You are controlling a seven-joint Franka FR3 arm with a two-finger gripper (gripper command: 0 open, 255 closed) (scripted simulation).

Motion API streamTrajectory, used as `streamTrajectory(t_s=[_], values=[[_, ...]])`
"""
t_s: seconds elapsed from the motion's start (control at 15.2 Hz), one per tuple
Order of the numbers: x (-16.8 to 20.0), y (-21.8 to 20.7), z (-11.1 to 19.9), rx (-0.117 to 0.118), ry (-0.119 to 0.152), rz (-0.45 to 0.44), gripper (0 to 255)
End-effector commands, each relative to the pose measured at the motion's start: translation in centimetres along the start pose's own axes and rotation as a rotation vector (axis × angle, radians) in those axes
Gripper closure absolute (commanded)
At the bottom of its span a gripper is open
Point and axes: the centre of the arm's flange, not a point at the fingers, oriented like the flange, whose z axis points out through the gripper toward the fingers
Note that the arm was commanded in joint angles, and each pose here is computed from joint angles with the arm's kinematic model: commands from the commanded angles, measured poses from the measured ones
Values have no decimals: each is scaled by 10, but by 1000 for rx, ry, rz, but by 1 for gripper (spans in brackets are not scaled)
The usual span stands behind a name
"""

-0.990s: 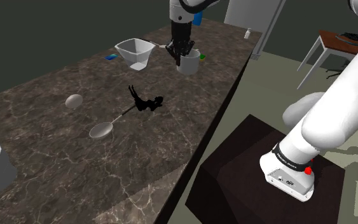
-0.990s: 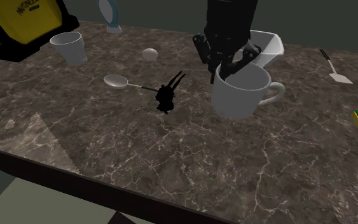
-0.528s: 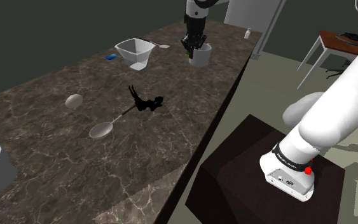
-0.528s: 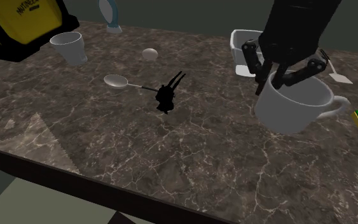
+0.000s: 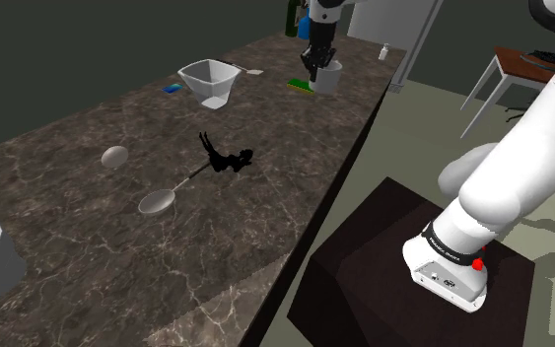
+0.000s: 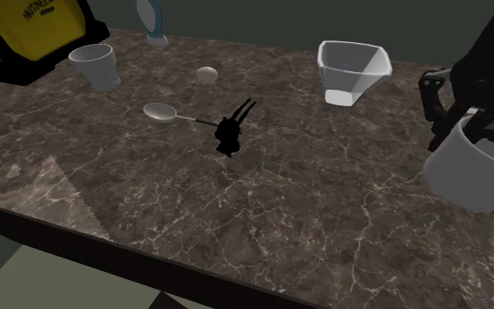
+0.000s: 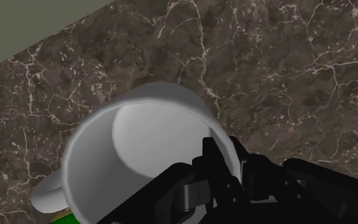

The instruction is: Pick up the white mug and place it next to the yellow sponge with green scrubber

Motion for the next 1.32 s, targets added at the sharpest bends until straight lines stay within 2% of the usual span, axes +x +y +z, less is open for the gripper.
streamTrajectory(t_s=[0.0, 1.25], values=[[8, 24, -1, 0, 0, -1, 255], [81, 264, 9, 0, 0, -1, 255]])
